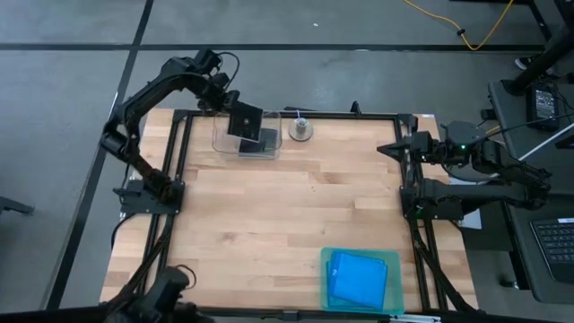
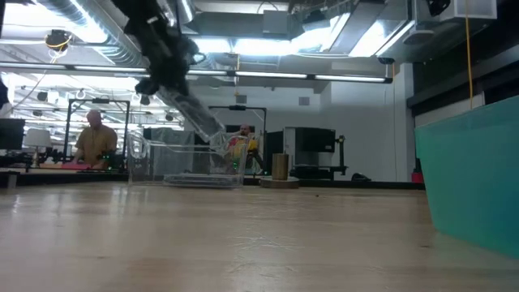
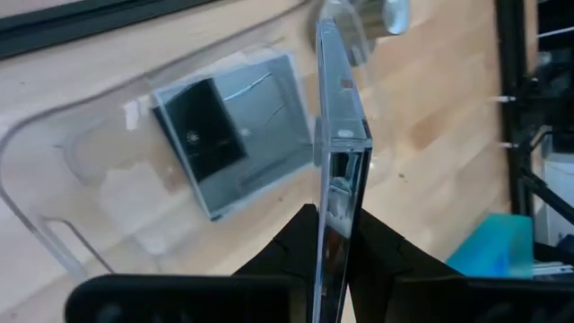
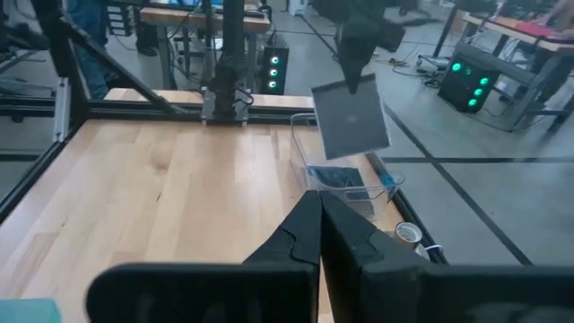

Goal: Pick & place jewel cases by type
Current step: Put the black cd case into the transparent bin, then return to Home Position

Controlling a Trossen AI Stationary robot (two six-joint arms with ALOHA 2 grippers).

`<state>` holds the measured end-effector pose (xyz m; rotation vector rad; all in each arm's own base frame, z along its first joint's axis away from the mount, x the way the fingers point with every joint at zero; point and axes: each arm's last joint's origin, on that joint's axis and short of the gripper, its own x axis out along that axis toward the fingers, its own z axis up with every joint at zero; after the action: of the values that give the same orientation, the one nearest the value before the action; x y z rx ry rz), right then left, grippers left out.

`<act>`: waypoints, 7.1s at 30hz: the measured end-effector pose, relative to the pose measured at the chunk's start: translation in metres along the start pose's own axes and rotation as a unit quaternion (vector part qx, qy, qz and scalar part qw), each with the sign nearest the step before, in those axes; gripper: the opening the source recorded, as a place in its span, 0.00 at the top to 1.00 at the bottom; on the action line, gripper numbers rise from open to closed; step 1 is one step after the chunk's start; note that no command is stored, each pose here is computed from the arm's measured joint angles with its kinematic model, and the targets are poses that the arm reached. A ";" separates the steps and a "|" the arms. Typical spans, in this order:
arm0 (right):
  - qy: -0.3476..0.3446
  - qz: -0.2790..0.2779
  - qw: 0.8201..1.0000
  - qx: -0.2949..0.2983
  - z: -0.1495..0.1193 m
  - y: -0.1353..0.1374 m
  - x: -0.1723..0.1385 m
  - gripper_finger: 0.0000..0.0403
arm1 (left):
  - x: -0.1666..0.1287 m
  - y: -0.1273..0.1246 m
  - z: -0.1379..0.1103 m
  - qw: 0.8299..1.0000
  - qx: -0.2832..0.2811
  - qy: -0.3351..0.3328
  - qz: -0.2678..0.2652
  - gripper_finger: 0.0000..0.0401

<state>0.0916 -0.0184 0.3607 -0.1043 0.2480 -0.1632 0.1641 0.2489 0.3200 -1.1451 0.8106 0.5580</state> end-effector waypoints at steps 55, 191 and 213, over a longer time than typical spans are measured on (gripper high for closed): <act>0.011 -0.015 0.999 -0.041 -0.002 -0.001 0.000 0.99 | 0.123 0.022 0.023 0.993 -0.041 0.100 -0.044 0.55; -0.145 0.139 0.978 0.048 -0.181 0.043 0.047 0.99 | 0.087 0.054 -0.280 0.781 0.435 -0.339 -0.293 0.98; -0.118 0.071 0.989 0.062 -0.185 0.040 0.051 0.98 | 0.087 0.054 -0.280 0.781 0.435 -0.339 -0.293 0.99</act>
<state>0.0995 -0.0031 0.1651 0.0187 0.0091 -0.0230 0.0991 0.0015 0.1667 -0.2224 -0.0030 0.0008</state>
